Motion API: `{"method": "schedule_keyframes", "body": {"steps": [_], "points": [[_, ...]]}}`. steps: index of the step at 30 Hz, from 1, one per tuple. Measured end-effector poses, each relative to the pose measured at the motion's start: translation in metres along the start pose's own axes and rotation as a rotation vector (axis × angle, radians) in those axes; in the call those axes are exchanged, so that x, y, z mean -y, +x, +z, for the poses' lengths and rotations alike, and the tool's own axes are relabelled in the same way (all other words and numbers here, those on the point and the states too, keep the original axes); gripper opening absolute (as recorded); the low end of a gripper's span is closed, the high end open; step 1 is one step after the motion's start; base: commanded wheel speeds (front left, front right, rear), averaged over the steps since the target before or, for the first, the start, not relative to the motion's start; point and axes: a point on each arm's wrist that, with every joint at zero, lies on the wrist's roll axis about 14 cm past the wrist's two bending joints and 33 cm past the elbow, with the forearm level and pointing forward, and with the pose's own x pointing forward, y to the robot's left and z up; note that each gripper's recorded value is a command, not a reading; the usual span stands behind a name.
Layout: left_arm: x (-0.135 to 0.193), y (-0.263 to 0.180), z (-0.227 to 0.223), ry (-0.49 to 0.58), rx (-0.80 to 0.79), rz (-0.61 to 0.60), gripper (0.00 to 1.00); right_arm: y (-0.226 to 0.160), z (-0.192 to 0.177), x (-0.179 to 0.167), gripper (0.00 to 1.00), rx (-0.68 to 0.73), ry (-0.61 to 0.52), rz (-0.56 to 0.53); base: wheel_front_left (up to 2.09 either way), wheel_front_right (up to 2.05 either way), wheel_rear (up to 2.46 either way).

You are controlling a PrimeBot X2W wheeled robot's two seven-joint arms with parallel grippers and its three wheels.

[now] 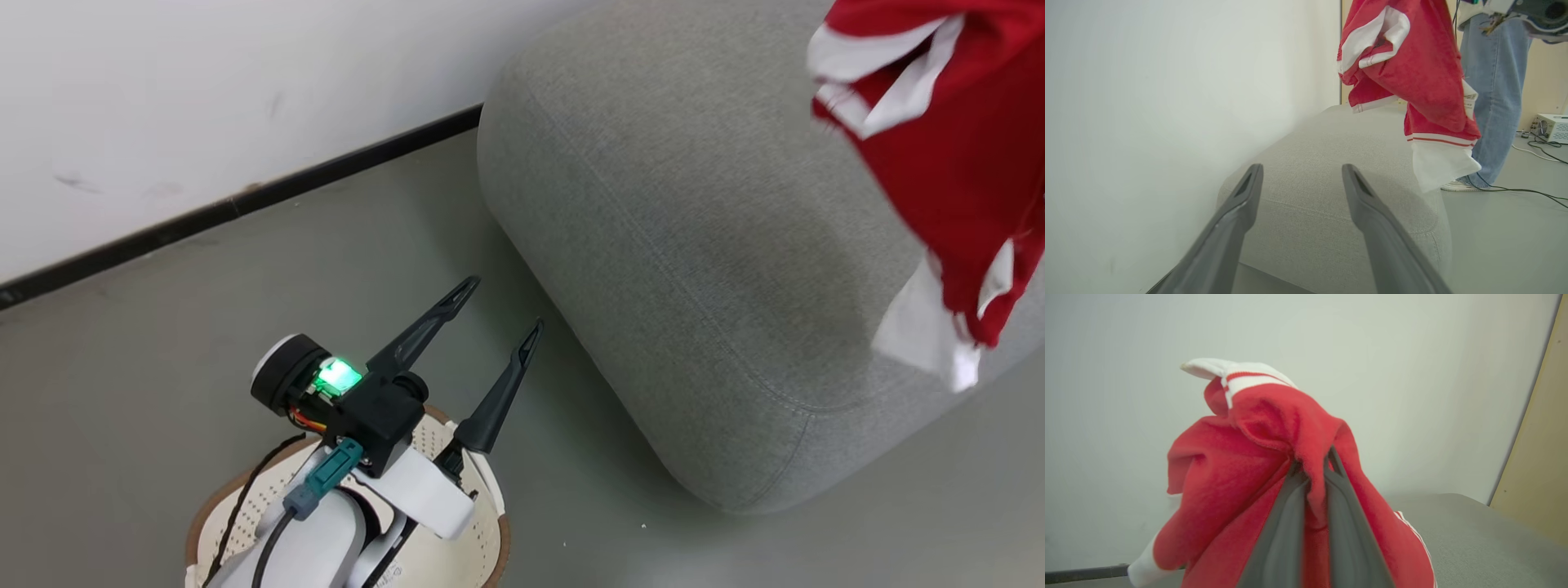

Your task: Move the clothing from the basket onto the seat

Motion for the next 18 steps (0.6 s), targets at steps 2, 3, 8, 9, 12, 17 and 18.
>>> {"method": "schedule_keyframes", "body": {"steps": [2, 3, 8, 9, 12, 17, 18], "points": [[-0.002, 0.000, 0.000, -0.001, 0.005, 0.002, 1.00, 0.010, 0.004, 0.003, 0.00, 0.004, -0.004, -0.011, 0.00, 0.00, 0.00], [-0.003, 0.001, 0.000, -0.001, 0.006, 0.002, 1.00, 0.015, 0.005, 0.005, 0.00, 0.004, -0.010, -0.016, 0.00, 0.00, 0.00], [-0.009, 0.002, 0.002, -0.002, 0.023, 0.006, 1.00, 0.033, 0.007, 0.010, 0.00, 0.004, -0.033, -0.028, 0.00, 0.00, 0.00], [-0.010, 0.002, 0.002, 0.000, 0.023, 0.007, 1.00, 0.037, 0.006, 0.009, 0.00, -0.002, -0.037, -0.029, 0.00, 0.00, 0.00], [-0.017, 0.001, 0.004, 0.019, 0.031, 0.012, 1.00, 0.049, 0.000, 0.011, 0.00, -0.019, -0.050, -0.036, 0.00, 0.00, 0.00], [-0.030, -0.001, 0.001, 0.031, 0.025, 0.029, 1.00, 0.070, 0.007, 0.017, 0.00, -0.008, -0.102, -0.055, 0.00, 0.00, 0.00], [-0.032, -0.002, 0.000, 0.030, 0.028, 0.033, 1.00, 0.076, 0.013, 0.018, 0.00, 0.006, -0.117, -0.056, 0.00, 0.00, 0.00]]}}
